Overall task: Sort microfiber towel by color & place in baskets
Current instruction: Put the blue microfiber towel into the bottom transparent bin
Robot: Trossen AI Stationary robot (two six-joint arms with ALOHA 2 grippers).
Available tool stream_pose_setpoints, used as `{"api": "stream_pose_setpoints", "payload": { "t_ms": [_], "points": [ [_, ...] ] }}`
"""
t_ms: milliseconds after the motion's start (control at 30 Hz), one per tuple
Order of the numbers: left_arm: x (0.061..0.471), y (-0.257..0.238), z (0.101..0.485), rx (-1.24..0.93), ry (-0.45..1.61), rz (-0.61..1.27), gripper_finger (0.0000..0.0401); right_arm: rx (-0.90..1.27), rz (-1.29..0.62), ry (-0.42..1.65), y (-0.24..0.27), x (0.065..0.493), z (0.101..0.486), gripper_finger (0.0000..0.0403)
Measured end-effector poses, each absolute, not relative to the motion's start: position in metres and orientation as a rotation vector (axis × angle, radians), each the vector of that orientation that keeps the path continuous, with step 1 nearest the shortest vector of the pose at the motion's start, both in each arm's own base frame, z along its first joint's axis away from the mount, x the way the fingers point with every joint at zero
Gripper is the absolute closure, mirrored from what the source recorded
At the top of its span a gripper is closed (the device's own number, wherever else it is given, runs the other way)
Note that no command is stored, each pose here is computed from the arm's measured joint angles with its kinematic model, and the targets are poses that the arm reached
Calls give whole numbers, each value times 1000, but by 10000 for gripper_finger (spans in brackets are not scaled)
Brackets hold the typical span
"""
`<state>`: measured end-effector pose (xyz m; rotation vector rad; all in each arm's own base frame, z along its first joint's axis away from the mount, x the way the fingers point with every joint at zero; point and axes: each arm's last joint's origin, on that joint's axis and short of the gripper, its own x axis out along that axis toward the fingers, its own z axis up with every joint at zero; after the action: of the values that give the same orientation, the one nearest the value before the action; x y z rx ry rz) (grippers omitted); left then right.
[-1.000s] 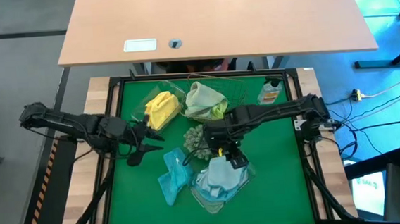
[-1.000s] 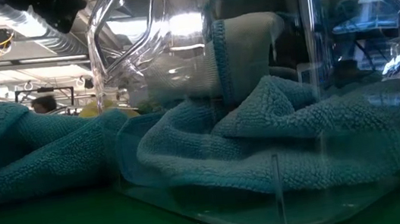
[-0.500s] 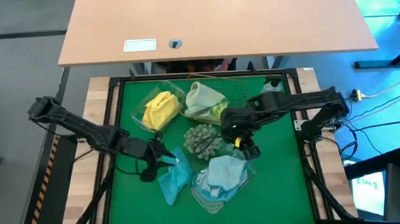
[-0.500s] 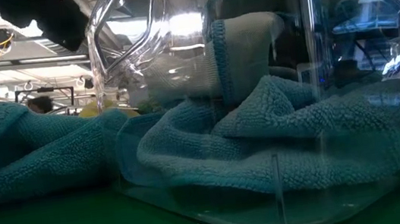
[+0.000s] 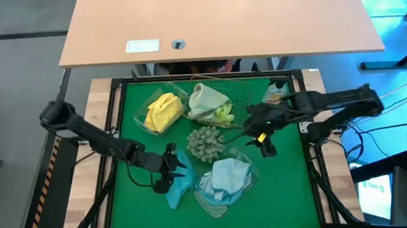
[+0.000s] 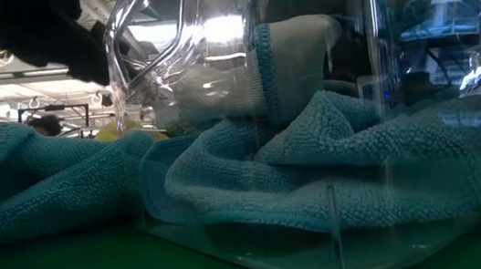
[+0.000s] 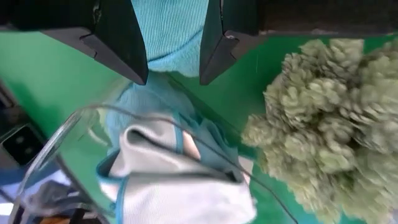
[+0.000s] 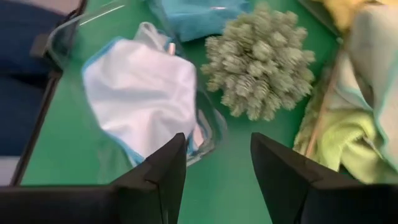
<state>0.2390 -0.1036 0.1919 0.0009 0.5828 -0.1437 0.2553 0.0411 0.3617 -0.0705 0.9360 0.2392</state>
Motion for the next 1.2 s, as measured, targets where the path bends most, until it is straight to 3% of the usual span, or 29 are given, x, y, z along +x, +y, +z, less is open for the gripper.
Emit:
{"api": "stream_pose_setpoints", "payload": {
  "t_ms": [567,967,1200],
  "points": [
    [247,-123,134,85,789,-171,261,120,83,746,30,195,297,223],
    [253,-121,105,43,888,-102,263,158,80,676,29,191,285,223],
    [253,-120,107,43,886,-99,308,152,83,676,29,191,285,223]
  ]
}}
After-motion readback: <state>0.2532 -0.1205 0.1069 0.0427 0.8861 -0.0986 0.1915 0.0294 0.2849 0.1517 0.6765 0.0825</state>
